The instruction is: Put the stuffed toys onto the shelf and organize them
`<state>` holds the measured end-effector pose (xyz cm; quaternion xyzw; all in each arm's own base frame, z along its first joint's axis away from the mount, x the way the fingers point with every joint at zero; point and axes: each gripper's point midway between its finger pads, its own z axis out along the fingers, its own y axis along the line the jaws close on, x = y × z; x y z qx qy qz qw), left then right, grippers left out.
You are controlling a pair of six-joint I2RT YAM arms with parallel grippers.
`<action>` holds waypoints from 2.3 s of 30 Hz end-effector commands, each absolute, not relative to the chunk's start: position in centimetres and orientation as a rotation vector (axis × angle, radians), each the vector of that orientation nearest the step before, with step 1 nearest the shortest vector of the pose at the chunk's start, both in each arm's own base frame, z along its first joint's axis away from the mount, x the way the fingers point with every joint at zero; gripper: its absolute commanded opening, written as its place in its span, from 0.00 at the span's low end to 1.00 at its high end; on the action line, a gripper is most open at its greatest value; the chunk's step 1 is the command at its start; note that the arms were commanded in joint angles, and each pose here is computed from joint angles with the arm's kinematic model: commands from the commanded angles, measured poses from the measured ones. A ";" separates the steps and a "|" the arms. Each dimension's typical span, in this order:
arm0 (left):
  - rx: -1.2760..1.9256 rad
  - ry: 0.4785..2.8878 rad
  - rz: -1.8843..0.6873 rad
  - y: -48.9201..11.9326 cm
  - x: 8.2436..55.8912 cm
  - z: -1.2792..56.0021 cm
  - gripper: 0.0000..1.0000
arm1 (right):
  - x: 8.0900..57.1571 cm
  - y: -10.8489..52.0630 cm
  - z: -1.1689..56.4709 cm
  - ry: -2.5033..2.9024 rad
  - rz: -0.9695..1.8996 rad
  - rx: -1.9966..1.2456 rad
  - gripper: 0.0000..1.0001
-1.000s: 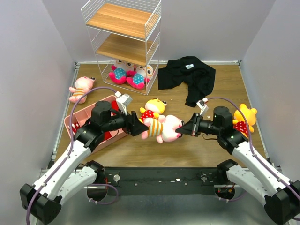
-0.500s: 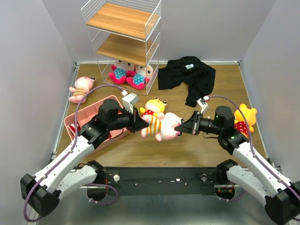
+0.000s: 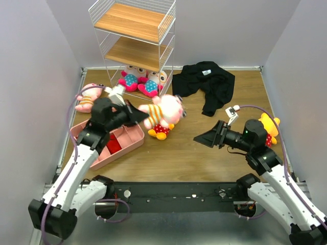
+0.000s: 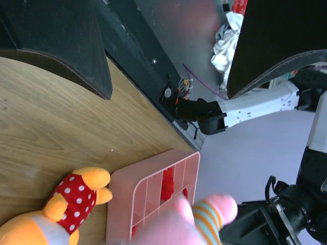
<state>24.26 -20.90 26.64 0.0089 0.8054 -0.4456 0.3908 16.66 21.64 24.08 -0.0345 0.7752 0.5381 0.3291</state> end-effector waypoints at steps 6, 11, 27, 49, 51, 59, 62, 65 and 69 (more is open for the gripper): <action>-0.479 1.725 -1.184 -11.7 29.6 33.6 0.00 | 16.5 19.9 25.3 1.994 1.280 -0.059 1.00; -0.649 1.574 -1.267 -8.3 33.1 34.9 0.00 | 16.4 19.7 25.0 2.002 1.265 -0.055 1.00; -0.789 1.437 -1.178 -4.0 42.8 37.9 0.00 | 16.3 19.1 24.6 1.993 1.227 -0.049 1.00; -0.833 1.445 -1.205 -4.5 55.0 36.9 0.00 | 17.6 18.7 22.7 2.026 1.155 -0.013 1.00; -0.846 1.459 -1.196 -4.5 56.0 36.0 0.00 | 17.7 18.8 22.7 2.027 1.153 -0.019 1.00; -0.877 1.460 -1.168 -3.9 58.0 35.1 0.00 | 17.8 18.7 22.7 2.031 1.143 -0.021 1.00; -0.914 1.463 -1.096 -3.0 58.5 34.0 0.00 | 17.7 18.5 22.6 2.032 1.132 -0.016 1.00; -0.898 1.468 -1.100 -3.2 58.6 34.3 0.22 | 17.7 18.4 22.9 2.020 1.129 -0.015 1.00; -0.883 1.481 -1.122 -3.6 58.9 34.1 0.43 | 17.6 18.2 23.4 2.011 1.119 -0.019 1.00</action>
